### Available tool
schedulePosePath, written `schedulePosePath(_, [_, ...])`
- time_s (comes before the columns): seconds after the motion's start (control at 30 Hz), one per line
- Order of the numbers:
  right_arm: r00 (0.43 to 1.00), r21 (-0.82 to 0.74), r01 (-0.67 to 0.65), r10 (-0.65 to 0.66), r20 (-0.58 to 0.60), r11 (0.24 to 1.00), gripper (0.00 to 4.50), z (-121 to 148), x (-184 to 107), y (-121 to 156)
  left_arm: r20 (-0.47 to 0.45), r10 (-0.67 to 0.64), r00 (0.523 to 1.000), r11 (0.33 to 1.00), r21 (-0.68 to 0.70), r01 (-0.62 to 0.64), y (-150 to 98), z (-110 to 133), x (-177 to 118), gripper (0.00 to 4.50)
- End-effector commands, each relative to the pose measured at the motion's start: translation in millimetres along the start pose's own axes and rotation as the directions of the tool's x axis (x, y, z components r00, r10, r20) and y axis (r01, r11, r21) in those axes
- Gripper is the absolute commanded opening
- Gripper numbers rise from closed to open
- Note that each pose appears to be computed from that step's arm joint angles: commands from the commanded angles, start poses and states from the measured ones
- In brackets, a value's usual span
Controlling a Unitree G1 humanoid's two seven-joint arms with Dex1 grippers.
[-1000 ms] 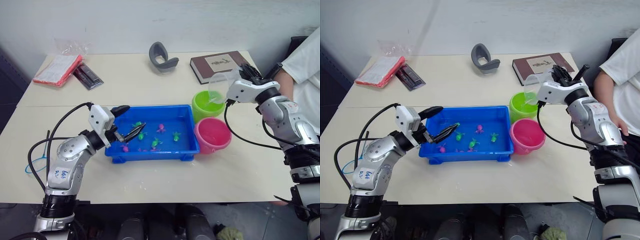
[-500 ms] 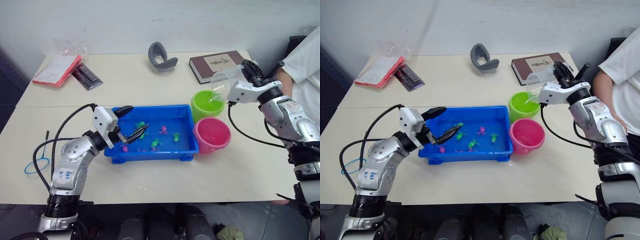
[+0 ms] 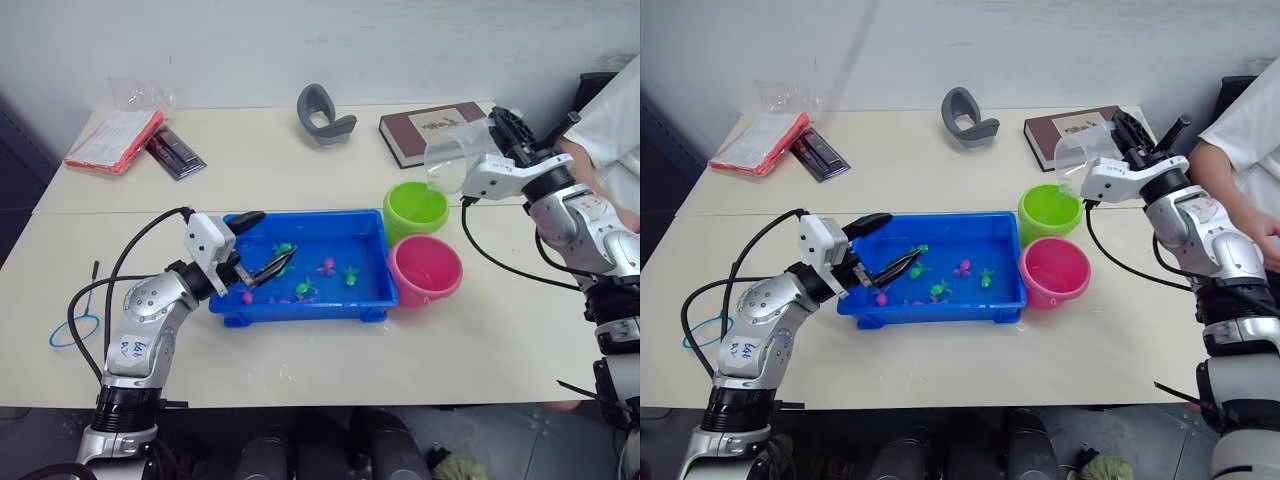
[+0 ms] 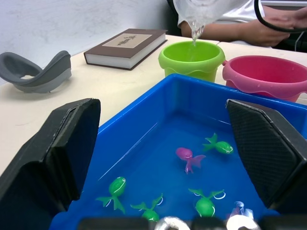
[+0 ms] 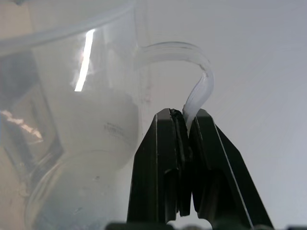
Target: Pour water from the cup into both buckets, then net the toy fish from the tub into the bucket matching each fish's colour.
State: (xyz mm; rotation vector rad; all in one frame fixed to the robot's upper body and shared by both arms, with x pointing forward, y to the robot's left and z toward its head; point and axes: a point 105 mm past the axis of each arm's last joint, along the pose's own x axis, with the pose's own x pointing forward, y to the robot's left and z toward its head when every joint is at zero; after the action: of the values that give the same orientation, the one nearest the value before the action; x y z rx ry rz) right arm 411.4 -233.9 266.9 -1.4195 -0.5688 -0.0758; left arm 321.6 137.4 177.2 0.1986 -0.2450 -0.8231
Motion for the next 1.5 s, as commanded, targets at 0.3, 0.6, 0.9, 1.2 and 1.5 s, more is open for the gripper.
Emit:
schedulePosePath(0.3, [0.922, 0.677, 0.318, -0.05, -0.385, 0.663, 0.07, -67, -32, -32, 0.117, -0.038, 0.992, 0.999, 0.034, 0.034, 1, 33, -3, 4.5])
schedulePosePath(0.6, [0.758, 0.757, 0.628, 0.079, -0.648, 0.18, 0.07, -94, -103, 4, 0.116, -0.221, 0.968, 0.973, -0.046, 0.228, -19, 49, -23, 4.5])
schedulePosePath(0.9, [0.747, 0.763, 0.626, 0.158, -0.646, 0.162, 0.07, -68, -122, 69, 0.055, -0.261, 0.964, 0.964, -0.042, 0.263, -23, 44, -26, 4.5])
schedulePosePath(1.2, [0.692, 0.715, 0.673, 0.183, -0.699, 0.187, 0.07, -71, -133, 99, 0.041, -0.241, 0.97, 0.97, -0.027, 0.242, -26, 44, -24, 4.5])
schedulePosePath(1.5, [0.697, 0.734, 0.658, 0.23, -0.679, 0.17, 3.56, -67, -151, 94, 0.076, -0.172, 0.982, 0.985, 0.002, 0.172, -18, 57, -25, 4.5])
